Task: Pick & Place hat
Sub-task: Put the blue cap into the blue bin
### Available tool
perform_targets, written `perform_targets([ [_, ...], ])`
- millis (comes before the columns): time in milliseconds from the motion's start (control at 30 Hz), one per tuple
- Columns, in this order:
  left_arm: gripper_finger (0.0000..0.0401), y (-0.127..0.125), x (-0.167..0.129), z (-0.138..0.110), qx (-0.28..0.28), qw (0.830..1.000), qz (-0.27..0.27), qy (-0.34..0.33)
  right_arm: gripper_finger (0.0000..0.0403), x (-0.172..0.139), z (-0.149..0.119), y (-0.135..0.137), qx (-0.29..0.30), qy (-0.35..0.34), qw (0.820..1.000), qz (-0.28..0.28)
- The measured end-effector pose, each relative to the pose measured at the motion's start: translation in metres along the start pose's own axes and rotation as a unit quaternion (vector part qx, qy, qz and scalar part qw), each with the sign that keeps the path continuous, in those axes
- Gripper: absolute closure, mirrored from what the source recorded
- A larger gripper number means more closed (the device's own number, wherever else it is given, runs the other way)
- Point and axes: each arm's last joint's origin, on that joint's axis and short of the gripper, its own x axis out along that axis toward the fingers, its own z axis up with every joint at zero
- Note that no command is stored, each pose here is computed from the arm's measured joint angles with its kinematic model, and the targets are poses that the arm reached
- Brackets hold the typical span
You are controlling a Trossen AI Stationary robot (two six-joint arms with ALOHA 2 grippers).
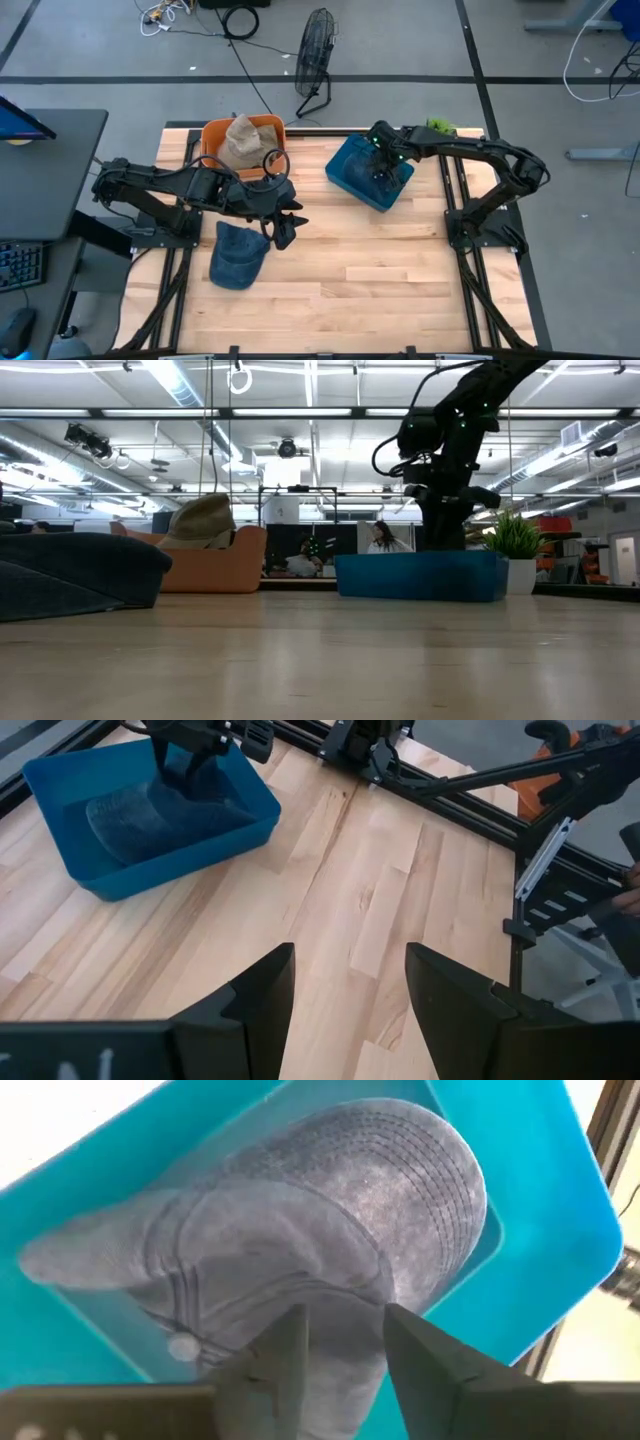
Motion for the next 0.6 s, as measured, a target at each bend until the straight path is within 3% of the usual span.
perform_targets([
  [167,0.0206,0.0,0.0,0.0,0.0,1.0,-0.003,0.002,0.0246,-0.013,0.009,0.01,0.029,-0.004,0.999,-0.021],
  [300,0.0206,-0.001,0.0,-0.001,-0.002,1.0,-0.018,0.013,0.0247,-0.038,0.018,0.026,0.015,-0.023,0.999,-0.045],
  [400,0.0206,-0.001,0.002,-0.003,-0.031,0.999,-0.015,0.024,0.0249,-0.059,0.023,0.041,0.032,-0.051,0.997,-0.052],
  [600,0.0218,-0.003,0.022,-0.023,-0.022,0.993,0.019,0.118,0.025,-0.091,0.031,0.072,0.1,-0.143,0.984,0.015],
])
